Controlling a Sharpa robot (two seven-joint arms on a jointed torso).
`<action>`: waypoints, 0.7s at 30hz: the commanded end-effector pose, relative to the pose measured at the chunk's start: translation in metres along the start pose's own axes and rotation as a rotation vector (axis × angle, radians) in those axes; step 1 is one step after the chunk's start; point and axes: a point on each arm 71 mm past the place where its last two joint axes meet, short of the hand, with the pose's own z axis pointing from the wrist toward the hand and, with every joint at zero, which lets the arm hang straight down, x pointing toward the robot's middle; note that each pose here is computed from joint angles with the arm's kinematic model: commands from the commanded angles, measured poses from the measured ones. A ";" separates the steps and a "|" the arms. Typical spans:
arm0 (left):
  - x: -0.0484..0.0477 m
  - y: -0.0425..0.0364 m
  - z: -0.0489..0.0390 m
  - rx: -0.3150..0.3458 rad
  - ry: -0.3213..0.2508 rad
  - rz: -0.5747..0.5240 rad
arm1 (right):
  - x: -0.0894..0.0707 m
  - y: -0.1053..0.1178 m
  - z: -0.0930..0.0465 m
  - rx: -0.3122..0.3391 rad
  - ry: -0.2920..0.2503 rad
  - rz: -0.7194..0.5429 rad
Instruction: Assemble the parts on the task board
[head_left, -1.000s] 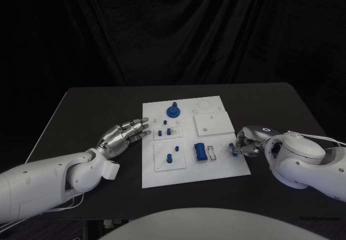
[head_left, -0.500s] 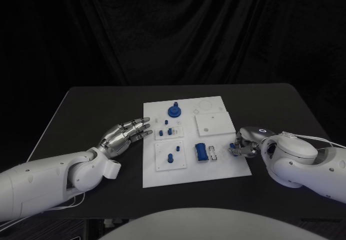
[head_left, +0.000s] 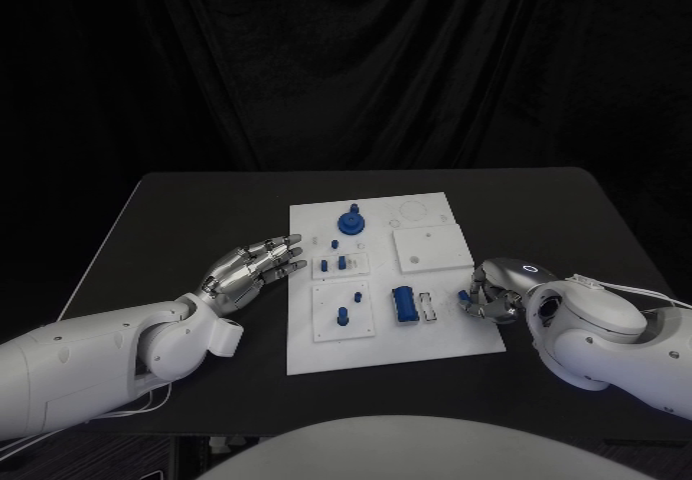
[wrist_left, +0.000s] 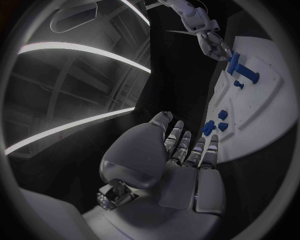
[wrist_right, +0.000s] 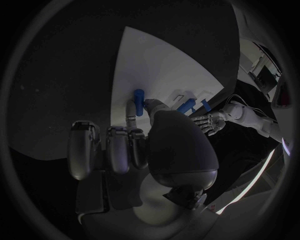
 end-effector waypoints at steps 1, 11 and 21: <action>0.0016 -0.0050 -0.0001 0.080 0.012 -0.012 | -0.004 0.007 -0.006 -0.035 -0.052 0.132; 0.0023 -0.0043 0.0010 0.079 0.015 -0.013 | -0.001 0.024 -0.013 -0.075 -0.015 0.233; 0.0023 -0.0038 0.0015 0.076 0.016 -0.013 | 0.002 0.027 -0.006 -0.067 0.013 0.255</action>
